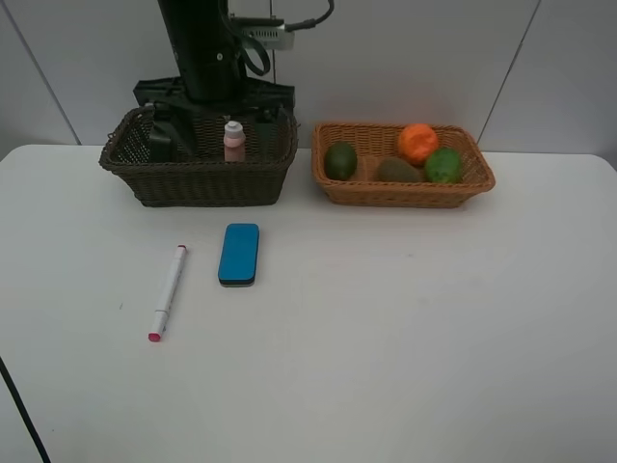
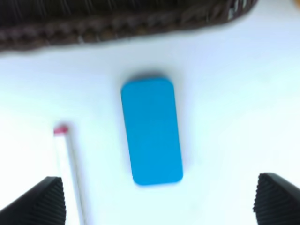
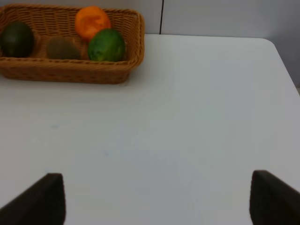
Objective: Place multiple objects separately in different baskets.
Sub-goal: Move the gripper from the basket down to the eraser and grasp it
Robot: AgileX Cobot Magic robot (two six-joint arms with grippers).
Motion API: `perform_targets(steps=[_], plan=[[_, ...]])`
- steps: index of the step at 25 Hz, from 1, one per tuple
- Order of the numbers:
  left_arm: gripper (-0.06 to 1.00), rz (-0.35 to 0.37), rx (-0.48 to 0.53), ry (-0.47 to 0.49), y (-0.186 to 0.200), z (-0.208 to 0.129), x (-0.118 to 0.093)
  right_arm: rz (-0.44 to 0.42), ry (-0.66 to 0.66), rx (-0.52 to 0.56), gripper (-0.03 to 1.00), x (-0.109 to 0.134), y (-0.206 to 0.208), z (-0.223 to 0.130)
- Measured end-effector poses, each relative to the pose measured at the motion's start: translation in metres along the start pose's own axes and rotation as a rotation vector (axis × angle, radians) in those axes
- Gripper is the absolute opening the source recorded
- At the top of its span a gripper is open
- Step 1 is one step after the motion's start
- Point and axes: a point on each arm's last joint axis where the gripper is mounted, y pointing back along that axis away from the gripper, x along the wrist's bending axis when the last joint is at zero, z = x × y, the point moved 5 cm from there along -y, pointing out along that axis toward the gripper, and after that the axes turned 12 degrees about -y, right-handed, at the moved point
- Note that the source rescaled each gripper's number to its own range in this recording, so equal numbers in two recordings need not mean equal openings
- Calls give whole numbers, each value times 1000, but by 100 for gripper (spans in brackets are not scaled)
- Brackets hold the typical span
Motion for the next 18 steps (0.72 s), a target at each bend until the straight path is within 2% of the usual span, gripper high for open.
perform_targets(steps=[7, 9, 18], plan=[[100, 36, 150, 1, -29, -41, 8, 0, 0, 0, 100, 0, 0, 0], [100, 24, 165, 9, -35, -51, 8, 0, 0, 0, 100, 0, 0, 0], [100, -48, 64, 66, -73, -64, 3, 0, 0, 0, 100, 0, 0, 0]])
